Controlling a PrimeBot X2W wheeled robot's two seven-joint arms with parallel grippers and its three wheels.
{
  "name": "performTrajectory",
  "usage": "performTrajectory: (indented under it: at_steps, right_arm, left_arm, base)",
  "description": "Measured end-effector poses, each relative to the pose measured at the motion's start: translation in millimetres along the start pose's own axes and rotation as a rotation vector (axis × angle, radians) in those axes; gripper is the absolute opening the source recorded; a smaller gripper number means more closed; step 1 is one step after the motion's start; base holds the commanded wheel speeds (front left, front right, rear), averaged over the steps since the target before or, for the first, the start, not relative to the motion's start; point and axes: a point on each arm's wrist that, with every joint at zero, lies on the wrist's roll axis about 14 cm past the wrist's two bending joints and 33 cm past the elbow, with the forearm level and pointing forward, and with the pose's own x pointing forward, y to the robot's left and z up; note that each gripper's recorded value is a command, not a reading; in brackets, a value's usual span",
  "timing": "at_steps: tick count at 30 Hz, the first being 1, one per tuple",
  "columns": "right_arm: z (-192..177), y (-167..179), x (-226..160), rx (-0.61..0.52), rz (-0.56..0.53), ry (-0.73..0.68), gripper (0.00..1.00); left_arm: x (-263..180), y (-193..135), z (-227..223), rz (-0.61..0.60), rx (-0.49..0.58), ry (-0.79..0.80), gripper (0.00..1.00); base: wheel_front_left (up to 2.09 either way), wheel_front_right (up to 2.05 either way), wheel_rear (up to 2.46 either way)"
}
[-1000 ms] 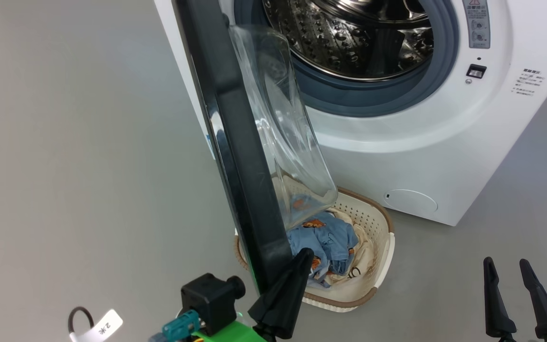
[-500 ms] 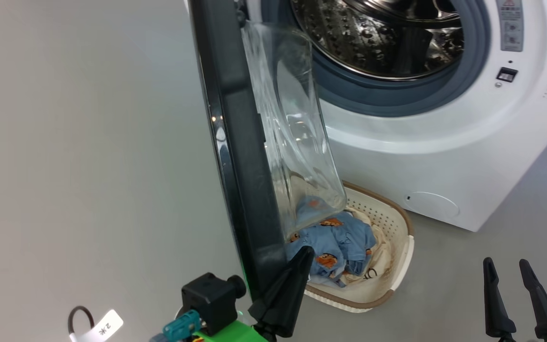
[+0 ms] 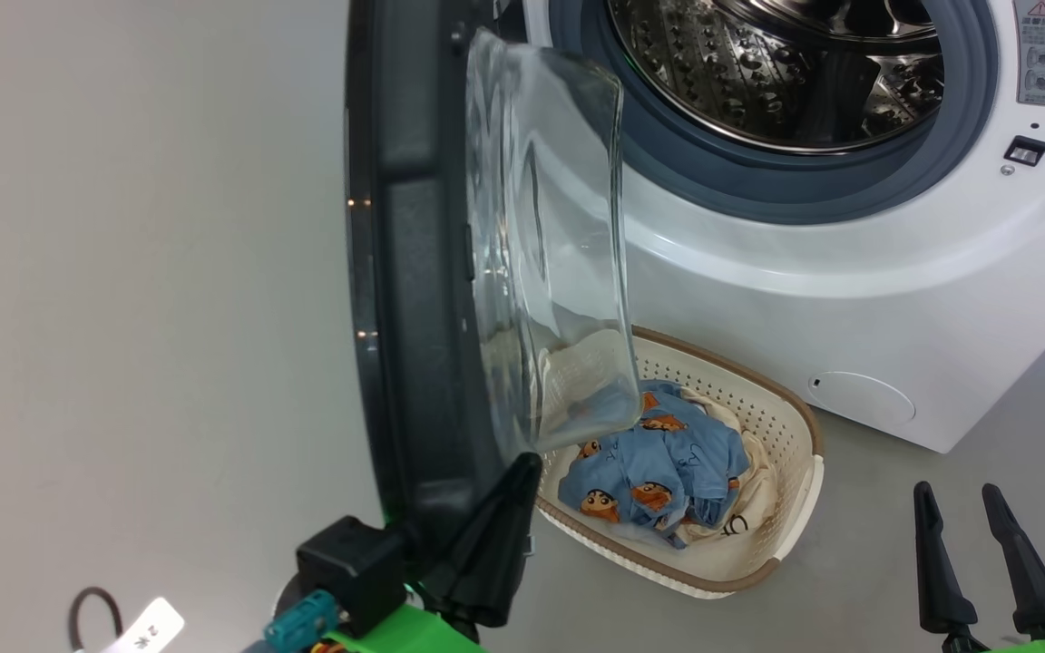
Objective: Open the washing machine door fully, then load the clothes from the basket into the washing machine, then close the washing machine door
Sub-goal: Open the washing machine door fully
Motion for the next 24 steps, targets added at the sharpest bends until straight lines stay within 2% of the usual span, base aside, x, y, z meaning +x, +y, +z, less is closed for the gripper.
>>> performTrajectory:
  at_steps: [13, 24]
  right_arm:
    - [-7.5, 11.8, 15.4, -0.013, 0.068, 0.018, 1.00]
    - [-12.5, 12.2, 21.2, -0.030, 0.092, 0.034, 1.00]
  left_arm:
    - [-2.4, 41.5, 16.4, 0.155, 0.037, -0.067, 0.00]
    - [-10.7, 97.8, 24.9, 0.345, 0.085, -0.125, 0.00]
  base:
    - [0.00, 0.00, 0.00]
    - [0.00, 0.00, 0.00]
